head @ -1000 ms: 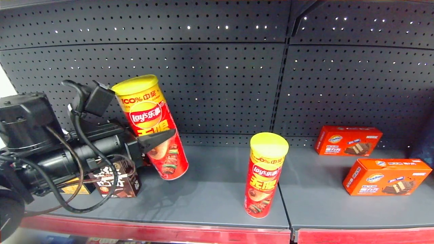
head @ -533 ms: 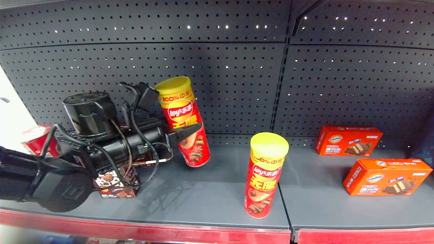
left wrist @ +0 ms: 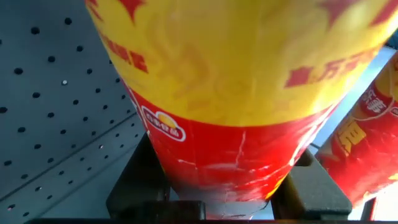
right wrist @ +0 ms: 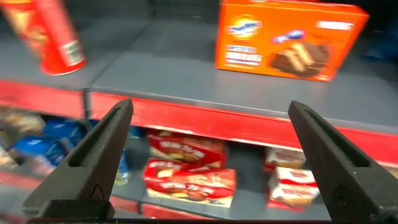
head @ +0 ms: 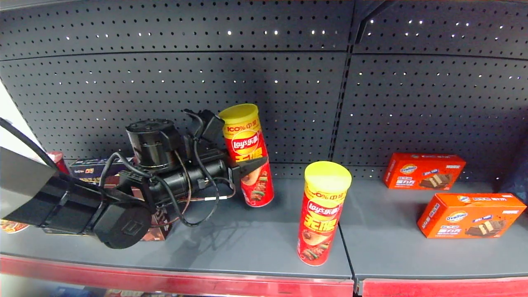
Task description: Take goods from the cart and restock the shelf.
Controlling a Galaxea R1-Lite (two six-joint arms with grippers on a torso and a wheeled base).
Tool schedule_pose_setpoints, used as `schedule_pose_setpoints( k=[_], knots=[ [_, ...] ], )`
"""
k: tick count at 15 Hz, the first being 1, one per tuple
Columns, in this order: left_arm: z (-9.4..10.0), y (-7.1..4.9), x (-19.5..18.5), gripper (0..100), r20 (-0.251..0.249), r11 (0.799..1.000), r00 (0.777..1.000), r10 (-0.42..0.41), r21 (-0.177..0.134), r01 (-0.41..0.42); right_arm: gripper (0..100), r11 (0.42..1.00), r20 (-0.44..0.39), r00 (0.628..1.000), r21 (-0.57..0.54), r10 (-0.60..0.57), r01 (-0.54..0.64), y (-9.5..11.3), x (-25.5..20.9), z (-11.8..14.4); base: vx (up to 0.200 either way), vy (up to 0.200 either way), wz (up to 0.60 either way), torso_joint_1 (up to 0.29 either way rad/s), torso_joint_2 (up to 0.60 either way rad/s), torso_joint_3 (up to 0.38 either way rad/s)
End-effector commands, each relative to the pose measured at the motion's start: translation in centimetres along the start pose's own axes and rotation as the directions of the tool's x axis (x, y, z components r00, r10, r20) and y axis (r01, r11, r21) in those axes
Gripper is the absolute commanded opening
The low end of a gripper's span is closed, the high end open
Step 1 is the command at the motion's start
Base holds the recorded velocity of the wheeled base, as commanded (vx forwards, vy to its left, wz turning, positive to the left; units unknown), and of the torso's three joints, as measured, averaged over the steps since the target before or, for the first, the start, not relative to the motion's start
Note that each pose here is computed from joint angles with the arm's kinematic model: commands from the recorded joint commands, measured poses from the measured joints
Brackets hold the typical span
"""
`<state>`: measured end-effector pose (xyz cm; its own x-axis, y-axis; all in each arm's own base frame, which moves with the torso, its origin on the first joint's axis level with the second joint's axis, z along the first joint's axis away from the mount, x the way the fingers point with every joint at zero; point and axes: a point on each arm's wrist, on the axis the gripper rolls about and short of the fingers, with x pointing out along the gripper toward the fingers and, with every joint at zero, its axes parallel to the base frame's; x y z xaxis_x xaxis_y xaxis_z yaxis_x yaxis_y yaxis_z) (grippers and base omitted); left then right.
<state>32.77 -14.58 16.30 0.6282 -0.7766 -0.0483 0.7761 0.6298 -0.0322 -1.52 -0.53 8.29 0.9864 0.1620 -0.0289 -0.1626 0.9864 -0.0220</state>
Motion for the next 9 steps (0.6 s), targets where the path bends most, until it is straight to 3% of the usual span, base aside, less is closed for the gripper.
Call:
schedule_pose_setpoints(
  k=[1,3,9],
  knots=[
    [0.2,0.2,0.4,0,0.011,1.000,1.000,-0.001,0.006,0.001,100,0.999,-0.003,0.999,0.001,0.035,-0.035,0.1,0.0,0.0,0.000,0.000,0.00,0.000,0.00,0.000],
    [-0.1,0.1,1.2,0,0.006,1.000,1.000,-0.014,0.004,0.014,100,0.999,-0.083,0.995,0.018,0.050,-0.049,0.1,0.0,-0.6,0.000,0.000,0.00,0.000,0.00,0.000],
    [0.0,0.9,3.1,0,0.033,1.000,0.999,-0.022,0.017,0.021,100,0.999,-0.067,0.996,0.019,0.052,-0.050,0.1,0.0,-0.6,0.000,0.000,0.00,0.000,0.00,0.000]
  ],
)
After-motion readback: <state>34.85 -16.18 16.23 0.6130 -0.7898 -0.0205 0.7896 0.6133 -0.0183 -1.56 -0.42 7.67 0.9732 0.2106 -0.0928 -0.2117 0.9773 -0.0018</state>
